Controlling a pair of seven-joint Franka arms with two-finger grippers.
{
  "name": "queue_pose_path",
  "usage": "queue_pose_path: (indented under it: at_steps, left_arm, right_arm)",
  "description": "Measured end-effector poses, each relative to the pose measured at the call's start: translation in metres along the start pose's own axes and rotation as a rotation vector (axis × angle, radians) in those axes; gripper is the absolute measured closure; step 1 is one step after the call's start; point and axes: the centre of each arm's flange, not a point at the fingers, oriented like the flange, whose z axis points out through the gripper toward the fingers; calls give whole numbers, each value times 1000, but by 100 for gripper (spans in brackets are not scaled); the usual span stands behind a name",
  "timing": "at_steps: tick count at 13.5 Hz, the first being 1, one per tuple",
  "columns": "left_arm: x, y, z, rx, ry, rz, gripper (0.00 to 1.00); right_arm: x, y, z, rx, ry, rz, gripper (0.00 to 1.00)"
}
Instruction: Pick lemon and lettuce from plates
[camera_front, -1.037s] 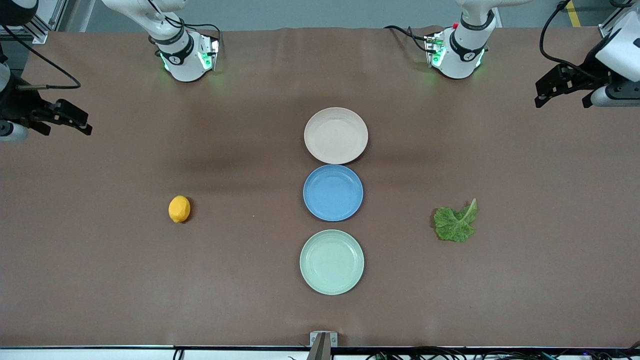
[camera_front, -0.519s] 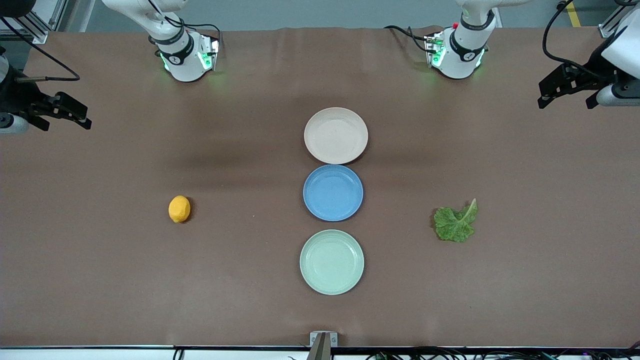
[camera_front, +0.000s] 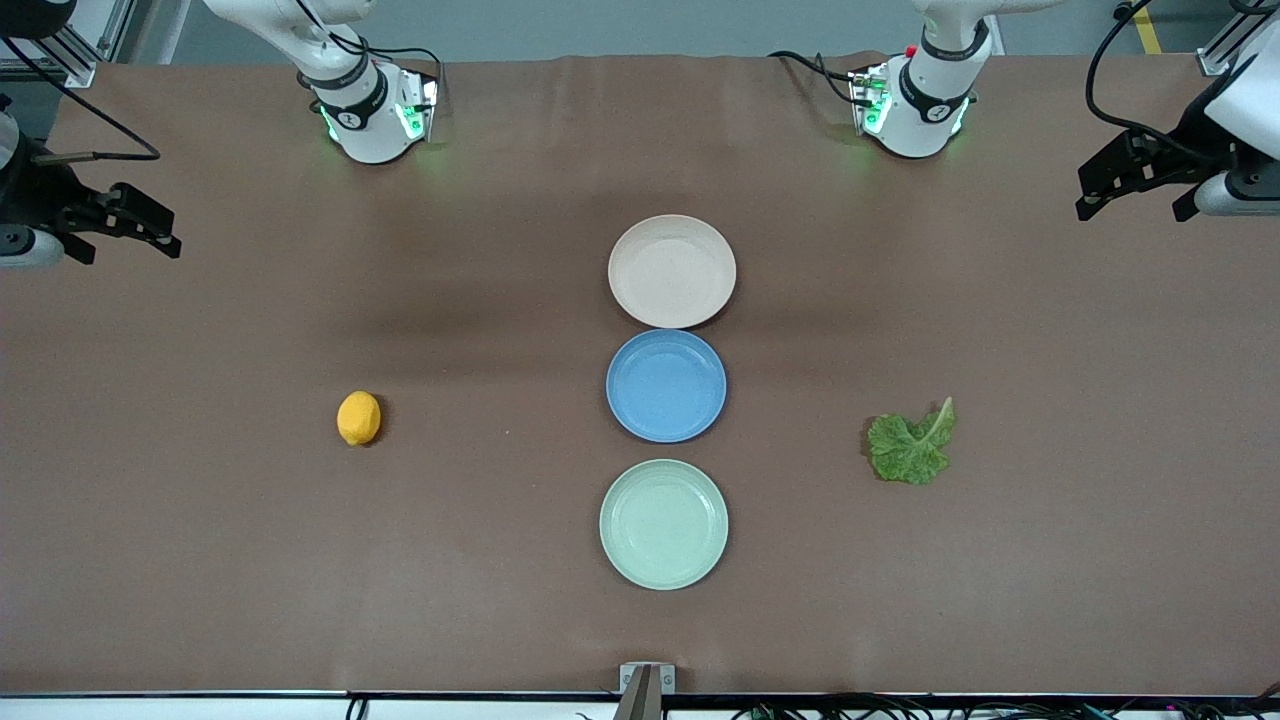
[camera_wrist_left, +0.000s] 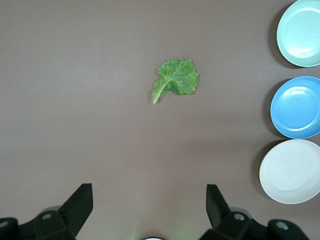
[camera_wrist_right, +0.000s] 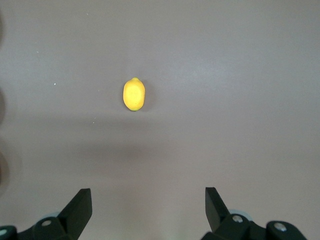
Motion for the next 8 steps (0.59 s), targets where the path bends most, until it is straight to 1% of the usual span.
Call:
queue_pose_path:
  at_steps: [4, 8]
  left_arm:
    - [1, 3, 2, 0, -4, 5, 0]
    - [19, 0, 30, -7, -56, 3, 0]
  right_arm:
    - [0, 0, 0, 0, -1, 0, 0]
    - [3, 0, 5, 1, -10, 0, 0]
